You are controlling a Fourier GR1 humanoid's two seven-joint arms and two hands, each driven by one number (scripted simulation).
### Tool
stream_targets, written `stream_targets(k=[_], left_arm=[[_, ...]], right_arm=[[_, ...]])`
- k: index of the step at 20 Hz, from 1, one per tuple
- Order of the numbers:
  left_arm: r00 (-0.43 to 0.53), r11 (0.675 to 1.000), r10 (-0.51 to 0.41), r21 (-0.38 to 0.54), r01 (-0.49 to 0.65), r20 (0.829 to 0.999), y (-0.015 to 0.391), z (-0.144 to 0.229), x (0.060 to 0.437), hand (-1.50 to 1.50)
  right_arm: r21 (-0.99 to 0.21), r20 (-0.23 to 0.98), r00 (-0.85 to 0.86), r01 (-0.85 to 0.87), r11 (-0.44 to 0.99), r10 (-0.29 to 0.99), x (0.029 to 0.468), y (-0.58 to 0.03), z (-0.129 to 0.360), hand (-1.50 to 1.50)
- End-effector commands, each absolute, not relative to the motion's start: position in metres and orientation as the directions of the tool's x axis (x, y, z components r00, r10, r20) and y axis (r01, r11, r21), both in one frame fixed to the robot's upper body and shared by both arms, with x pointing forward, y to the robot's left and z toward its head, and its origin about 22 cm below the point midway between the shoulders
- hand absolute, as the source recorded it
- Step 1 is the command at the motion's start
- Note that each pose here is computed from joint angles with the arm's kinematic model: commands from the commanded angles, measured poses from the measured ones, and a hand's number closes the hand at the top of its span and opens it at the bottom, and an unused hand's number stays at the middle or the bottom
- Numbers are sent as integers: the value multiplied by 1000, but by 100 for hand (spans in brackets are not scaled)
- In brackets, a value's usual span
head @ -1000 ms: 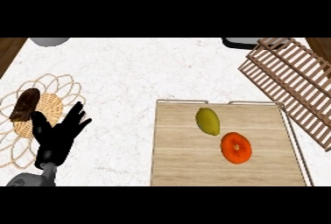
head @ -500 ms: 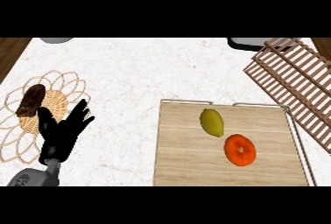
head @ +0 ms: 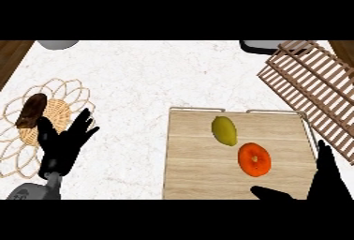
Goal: Pick the squash from the tray and place it in the tiered shelf
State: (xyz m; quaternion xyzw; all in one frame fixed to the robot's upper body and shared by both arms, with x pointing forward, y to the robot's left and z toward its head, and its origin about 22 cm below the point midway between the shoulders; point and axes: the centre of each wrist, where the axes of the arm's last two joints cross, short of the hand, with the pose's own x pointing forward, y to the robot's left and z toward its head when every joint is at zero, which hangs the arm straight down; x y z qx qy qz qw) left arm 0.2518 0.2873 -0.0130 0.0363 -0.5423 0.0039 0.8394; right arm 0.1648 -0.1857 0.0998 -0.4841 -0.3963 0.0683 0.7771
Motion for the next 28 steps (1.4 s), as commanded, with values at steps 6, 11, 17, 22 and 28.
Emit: stream_targets(k=[6,11,17,22,28], left_arm=[[427,996,-7,44,-75,904,287,-24,251,0],[447,997,-10,42,-63,894,293,-28,245,0],[436,996,-23,60,-71,900,306,-22,243,0],[437,995,-18,59,-80,899,295,-28,243,0],[431,995,-19,61,-83,902,311,-24,256,0]], right_arm=[[-870,413,817,225,438,401,195,-154,106,-150],[-873,395,827,203,443,400,211,-147,88,-150],[-900,338,857,172,401,390,221,-150,76,-150],[-913,308,881,168,371,360,227,-155,62,-150],[-910,330,866,186,370,376,232,-150,57,-150]])
